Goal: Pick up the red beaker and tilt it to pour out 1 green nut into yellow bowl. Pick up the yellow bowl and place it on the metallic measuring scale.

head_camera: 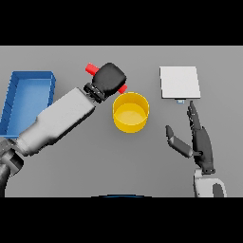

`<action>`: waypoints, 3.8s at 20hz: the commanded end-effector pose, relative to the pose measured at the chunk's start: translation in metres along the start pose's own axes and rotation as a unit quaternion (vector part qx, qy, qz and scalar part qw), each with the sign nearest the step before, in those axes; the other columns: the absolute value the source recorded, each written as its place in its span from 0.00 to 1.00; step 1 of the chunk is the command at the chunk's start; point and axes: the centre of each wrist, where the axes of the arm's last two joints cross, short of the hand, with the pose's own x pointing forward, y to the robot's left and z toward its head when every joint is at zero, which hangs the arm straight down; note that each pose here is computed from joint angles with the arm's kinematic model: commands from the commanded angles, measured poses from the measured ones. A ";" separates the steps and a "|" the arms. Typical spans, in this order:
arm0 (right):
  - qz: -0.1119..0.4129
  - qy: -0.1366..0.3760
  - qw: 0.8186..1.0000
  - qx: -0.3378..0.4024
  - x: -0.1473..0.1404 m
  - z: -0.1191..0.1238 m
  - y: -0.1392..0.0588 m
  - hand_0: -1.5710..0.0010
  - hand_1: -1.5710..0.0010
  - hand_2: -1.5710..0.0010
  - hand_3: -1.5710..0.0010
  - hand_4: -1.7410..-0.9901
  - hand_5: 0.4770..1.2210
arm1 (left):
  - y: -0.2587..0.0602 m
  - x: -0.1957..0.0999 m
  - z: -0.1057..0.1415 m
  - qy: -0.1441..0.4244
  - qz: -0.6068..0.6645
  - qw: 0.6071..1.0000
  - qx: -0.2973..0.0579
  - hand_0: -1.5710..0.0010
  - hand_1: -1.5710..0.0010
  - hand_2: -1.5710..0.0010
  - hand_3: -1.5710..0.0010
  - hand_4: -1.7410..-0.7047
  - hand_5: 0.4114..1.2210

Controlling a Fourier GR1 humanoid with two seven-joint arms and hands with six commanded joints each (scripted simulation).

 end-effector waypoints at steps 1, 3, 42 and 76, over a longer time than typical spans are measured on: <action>-0.003 -0.003 1.000 0.000 -0.001 0.001 0.000 1.00 1.00 1.00 1.00 0.59 0.24 | -0.002 0.000 -0.004 -0.002 -0.026 1.000 -0.009 0.00 0.00 0.00 0.08 0.02 1.00; -0.005 0.001 1.000 -0.005 0.000 -0.001 -0.001 1.00 1.00 1.00 1.00 0.60 0.22 | -0.004 0.008 -0.007 -0.016 -0.069 0.997 -0.029 0.00 0.00 0.00 0.05 0.01 1.00; 0.000 -0.003 1.000 -0.002 -0.006 -0.011 0.001 1.00 1.00 1.00 1.00 0.69 0.15 | 0.143 -0.193 0.033 0.246 0.072 0.964 0.076 0.00 0.00 0.01 0.13 0.01 1.00; 0.043 -0.024 0.998 0.026 -0.006 -0.006 0.000 1.00 1.00 1.00 1.00 0.74 0.25 | -0.118 -0.159 0.172 0.451 0.518 0.726 0.046 0.41 0.52 0.51 0.54 0.68 0.43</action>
